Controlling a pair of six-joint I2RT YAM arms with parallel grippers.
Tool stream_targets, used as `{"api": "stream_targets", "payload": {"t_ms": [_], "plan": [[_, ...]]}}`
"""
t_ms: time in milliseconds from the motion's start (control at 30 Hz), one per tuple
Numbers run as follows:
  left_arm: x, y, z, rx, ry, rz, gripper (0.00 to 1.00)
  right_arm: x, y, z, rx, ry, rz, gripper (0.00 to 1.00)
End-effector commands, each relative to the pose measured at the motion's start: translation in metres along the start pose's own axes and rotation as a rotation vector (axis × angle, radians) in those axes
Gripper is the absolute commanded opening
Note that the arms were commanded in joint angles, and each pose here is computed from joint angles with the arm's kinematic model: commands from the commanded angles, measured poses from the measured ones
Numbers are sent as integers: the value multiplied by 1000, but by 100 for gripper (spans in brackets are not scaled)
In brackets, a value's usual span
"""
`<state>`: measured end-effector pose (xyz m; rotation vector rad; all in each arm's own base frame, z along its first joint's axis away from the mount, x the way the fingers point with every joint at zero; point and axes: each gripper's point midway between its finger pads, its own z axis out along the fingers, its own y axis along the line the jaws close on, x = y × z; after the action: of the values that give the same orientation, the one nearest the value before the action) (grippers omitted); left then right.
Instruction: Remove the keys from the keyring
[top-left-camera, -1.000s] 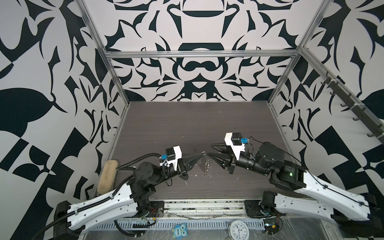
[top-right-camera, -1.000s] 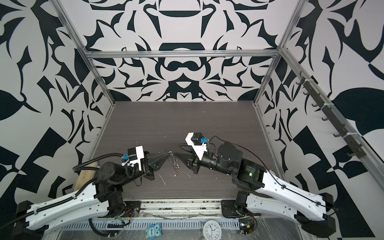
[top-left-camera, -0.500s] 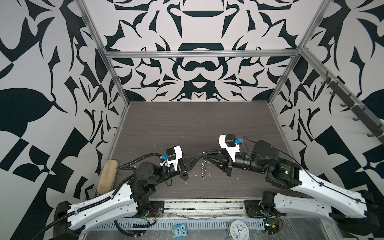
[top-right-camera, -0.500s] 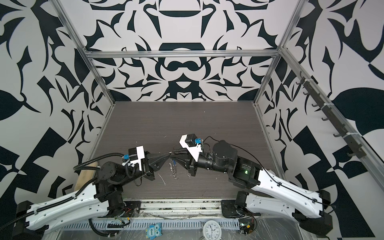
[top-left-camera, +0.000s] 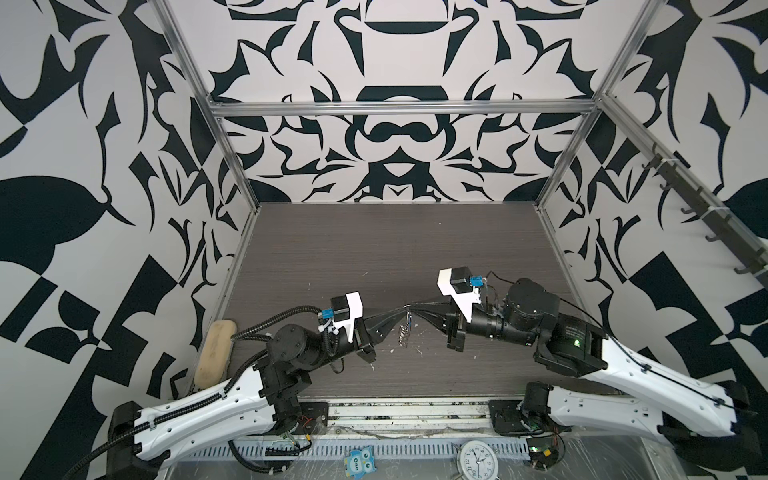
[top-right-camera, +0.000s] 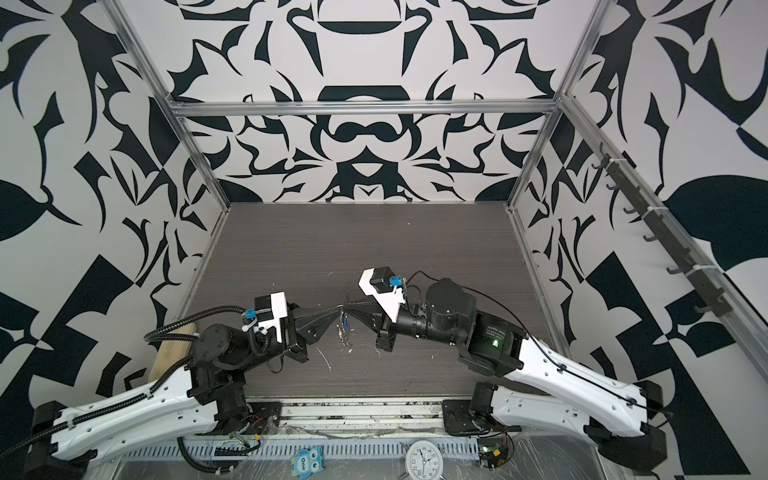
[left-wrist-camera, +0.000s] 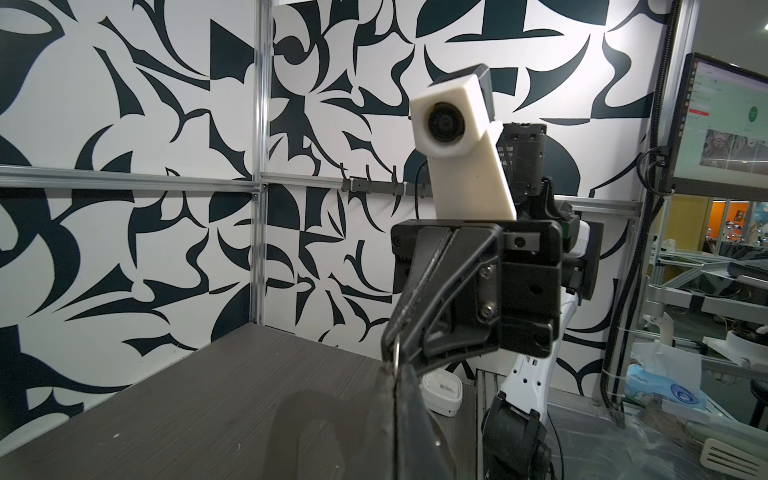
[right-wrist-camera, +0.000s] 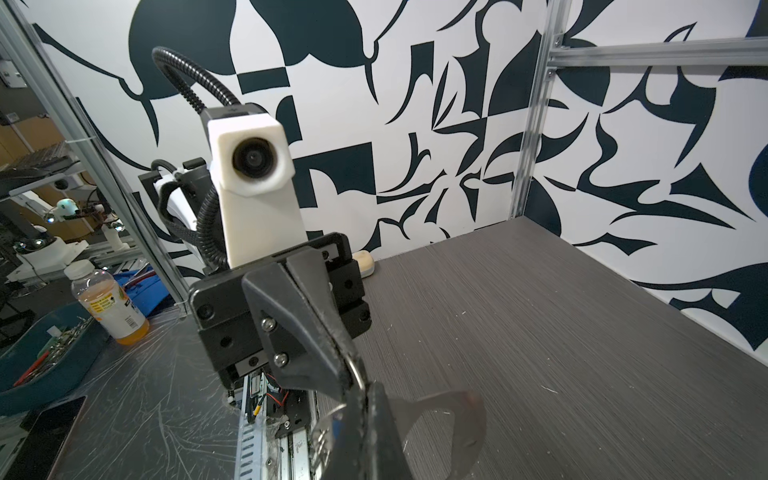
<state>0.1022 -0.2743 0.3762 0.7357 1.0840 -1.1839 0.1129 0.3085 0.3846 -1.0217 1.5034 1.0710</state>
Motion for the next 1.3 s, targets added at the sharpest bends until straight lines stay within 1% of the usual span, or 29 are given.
{"api": "stream_targets", "payload": {"t_ms": [0, 67, 100, 167, 300, 400, 567, 767, 1100, 1267], "plan": [[-10, 4, -4, -31, -13, 20, 11, -32, 3, -14, 20, -32, -7, 0], [-8, 9, -8, -63, 4, 27, 24, -27, -2, -16, 56, 50, -18, 0], [-8, 11, -10, -81, 15, 32, 27, -24, -4, -17, 68, 98, -22, 0], [-6, 13, -12, -95, 47, 47, 27, -20, -5, -18, 81, 175, -26, 0], [0, 8, -11, -66, 133, 70, 27, -11, -7, -18, 90, 322, -35, 0], [5, 5, -8, -48, 177, 78, 31, -3, -8, -18, 88, 412, -47, 0], [12, 2, -3, -26, 238, 78, 31, 7, -10, -19, 90, 532, -70, 0], [24, -4, 4, 22, 307, 68, 30, 15, -5, -18, 50, 604, -75, 0], [32, -10, 10, 68, 355, 70, 19, 19, 3, -20, -9, 646, -92, 0], [31, -10, 10, 66, 365, 72, 21, 27, 3, -23, -23, 702, -100, 0]]}}
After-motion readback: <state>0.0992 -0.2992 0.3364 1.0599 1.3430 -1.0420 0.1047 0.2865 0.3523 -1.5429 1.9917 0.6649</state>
